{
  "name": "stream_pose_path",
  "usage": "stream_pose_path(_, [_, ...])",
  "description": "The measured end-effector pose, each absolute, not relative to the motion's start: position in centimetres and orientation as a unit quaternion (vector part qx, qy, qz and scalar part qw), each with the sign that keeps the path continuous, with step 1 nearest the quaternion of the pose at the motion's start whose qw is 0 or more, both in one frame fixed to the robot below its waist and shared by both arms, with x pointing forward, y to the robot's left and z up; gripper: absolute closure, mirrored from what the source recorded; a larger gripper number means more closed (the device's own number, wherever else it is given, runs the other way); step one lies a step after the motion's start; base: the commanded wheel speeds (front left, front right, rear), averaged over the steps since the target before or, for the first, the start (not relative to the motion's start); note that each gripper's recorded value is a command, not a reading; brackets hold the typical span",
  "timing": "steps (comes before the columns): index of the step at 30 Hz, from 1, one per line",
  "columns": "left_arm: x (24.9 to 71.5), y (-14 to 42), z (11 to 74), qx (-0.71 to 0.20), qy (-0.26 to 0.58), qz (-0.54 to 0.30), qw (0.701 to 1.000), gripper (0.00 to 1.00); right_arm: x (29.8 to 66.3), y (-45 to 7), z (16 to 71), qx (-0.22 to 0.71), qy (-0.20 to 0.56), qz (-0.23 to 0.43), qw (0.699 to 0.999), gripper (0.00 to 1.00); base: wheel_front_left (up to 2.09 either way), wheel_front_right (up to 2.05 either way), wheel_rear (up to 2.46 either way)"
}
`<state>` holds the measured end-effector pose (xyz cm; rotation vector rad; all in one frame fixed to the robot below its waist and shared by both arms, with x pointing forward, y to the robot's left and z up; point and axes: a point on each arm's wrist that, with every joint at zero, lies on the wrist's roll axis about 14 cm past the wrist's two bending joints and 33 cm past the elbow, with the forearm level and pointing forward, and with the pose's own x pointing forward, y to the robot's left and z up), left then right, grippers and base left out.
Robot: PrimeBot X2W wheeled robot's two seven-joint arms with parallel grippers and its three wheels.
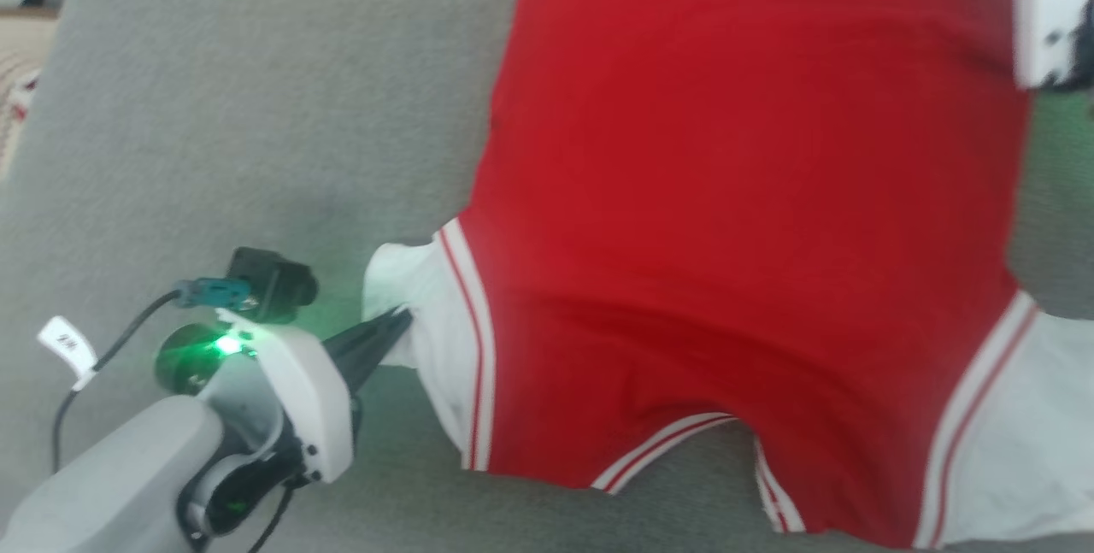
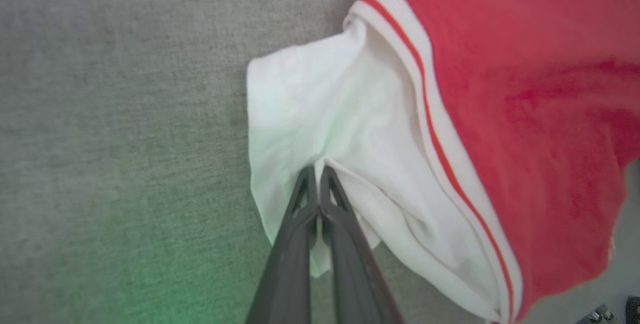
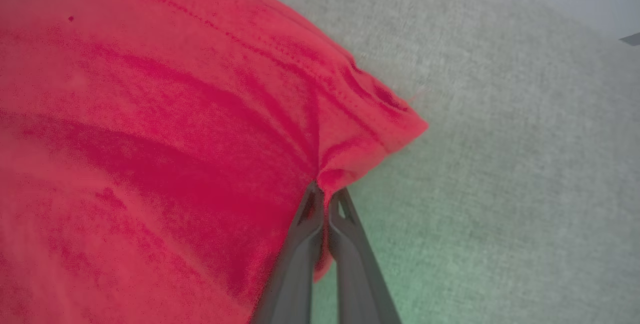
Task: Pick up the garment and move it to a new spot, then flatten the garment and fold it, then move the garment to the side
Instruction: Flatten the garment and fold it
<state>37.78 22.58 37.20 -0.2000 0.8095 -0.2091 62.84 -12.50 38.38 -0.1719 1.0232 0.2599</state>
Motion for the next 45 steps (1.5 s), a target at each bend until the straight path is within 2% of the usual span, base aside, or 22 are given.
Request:
stream_pose_path(7, [38.5, 22.2, 38.1, -0.086, 0.386, -0.113, 0.911, 1.00, 57.6, -14.3, 39.6, -0.084, 0.479, 0.164, 0.858, 1.00, 0.00, 0.00, 0.00])
stream_pose_path(15, [39.9, 20.0, 39.7, -0.073, 0.369, -0.150, 0.914, 1.00, 49.2, -17.9, 41.2, -0.050, 0.468, 0.188, 0.862, 1.00, 0.00, 0.00, 0.00])
stream_pose_path(24, [40.1, 18.8, 40.8, -0.067, 0.360, -0.168, 0.915, 1.00, 39.5, -19.0, 38.6, 0.015, 0.521, 0.170, 0.836, 1.00, 0.00, 0.00, 0.00])
stream_pose_path(29, [40.0, 18.9, 40.7, -0.067, 0.362, -0.167, 0.915, 1.00, 38.0, -18.9, 37.1, 0.036, 0.520, 0.146, 0.841, 1.00, 0.00, 0.00, 0.00])
stream_pose_path(30, [40.0, 18.9, 40.7, -0.067, 0.363, -0.166, 0.914, 1.00, 38.0, -18.8, 36.8, 0.038, 0.520, 0.143, 0.841, 0.96, 0.00, 0.00, 0.00])
stream_pose_path(31, [40.0, 18.9, 40.7, -0.068, 0.363, -0.166, 0.914, 1.00, 38.0, -18.9, 36.5, 0.033, 0.519, 0.140, 0.842, 0.59, 0.00, 0.00, 0.00])
stream_pose_path(32, [40.0, 18.9, 40.6, -0.068, 0.364, -0.166, 0.914, 1.00, 38.1, -18.9, 36.4, 0.032, 0.516, 0.137, 0.845, 0.00, 0.00, 0.00, 0.00])
stream_pose_path(39, [39.9, 18.8, 40.9, -0.066, 0.361, -0.168, 0.915, 1.00, 38.7, -18.5, 37.4, 0.024, 0.498, 0.144, 0.855, 0.00, 0.00, 0.00, 0.00])
stream_pose_path(45, [39.6, 18.6, 41.5, -0.067, 0.356, -0.170, 0.917, 1.00, 40.1, -18.5, 41.8, 0.011, 0.443, 0.154, 0.883, 0.00, 0.00, 0.00, 0.00])
